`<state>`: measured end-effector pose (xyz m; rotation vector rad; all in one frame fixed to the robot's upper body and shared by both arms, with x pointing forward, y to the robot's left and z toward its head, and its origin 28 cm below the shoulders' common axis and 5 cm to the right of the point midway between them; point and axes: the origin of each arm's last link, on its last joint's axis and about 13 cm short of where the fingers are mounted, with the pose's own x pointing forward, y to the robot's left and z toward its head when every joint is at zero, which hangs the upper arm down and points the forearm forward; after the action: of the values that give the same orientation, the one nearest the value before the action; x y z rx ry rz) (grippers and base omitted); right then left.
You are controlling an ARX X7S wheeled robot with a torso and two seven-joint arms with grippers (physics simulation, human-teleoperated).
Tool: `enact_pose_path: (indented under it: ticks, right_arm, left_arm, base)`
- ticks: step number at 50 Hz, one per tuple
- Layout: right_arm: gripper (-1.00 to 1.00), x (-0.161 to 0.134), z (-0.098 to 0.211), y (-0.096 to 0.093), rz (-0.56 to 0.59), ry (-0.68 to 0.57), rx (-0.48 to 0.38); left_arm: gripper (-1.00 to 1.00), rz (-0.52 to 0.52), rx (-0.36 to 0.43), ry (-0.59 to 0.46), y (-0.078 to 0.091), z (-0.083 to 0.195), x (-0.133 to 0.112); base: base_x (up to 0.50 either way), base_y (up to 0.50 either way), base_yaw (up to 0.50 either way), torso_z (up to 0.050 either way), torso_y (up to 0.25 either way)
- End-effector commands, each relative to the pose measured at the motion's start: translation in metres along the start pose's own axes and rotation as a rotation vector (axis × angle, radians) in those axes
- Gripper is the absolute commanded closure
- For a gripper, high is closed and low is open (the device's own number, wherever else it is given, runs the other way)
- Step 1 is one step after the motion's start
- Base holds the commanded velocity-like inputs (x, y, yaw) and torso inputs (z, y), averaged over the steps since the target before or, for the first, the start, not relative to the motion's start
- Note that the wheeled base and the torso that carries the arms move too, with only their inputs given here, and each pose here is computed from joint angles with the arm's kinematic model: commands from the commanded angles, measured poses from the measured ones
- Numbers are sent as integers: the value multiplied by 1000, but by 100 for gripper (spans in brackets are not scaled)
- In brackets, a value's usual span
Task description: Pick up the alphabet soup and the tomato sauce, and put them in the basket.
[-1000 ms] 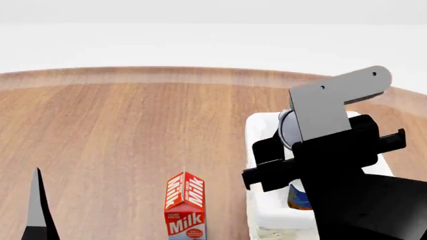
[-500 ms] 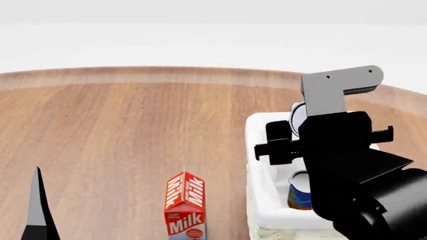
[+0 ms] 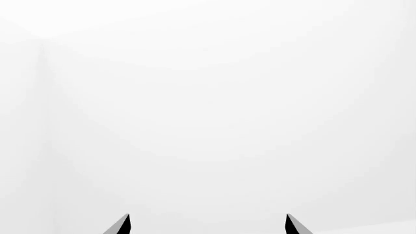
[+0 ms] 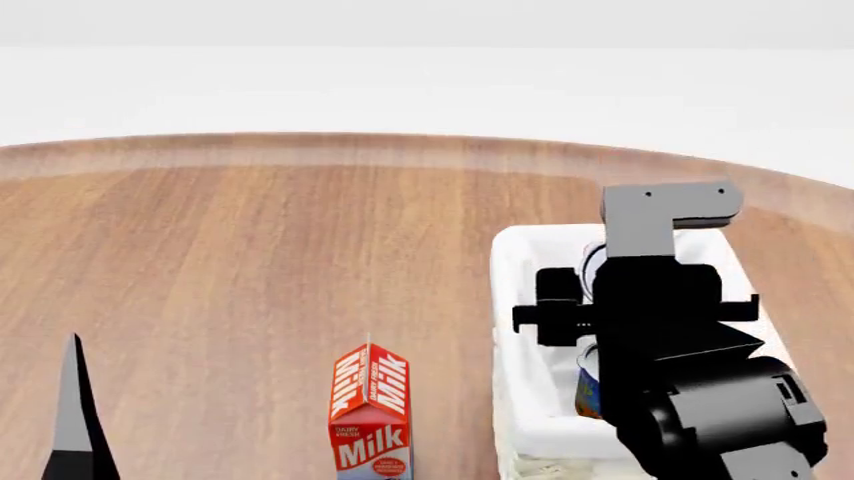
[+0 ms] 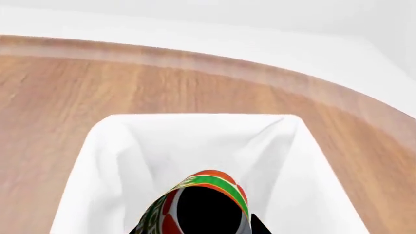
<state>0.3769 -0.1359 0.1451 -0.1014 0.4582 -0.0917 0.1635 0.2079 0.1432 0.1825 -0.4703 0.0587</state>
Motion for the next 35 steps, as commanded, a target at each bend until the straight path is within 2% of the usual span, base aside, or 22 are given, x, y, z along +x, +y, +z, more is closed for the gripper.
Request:
enact_pose_path:
  ticks: [1, 13, 35]
  right_arm:
    - [100, 18, -13, -1, -32, 30, -10]
    - [100, 29, -34, -1, -52, 75, 1]
    - [100, 28, -35, -2, -54, 88, 10]
  left_arm:
    - [-100, 0, 0, 2, 0, -1, -1]
    - [-100, 5, -1, 0, 1, -1, 0]
    - [-100, 2, -2, 3, 0, -2, -1]
  base:
    - [0, 0, 0, 0, 0]
    - [0, 0, 0, 0, 0]
    - [0, 0, 0, 0, 0]
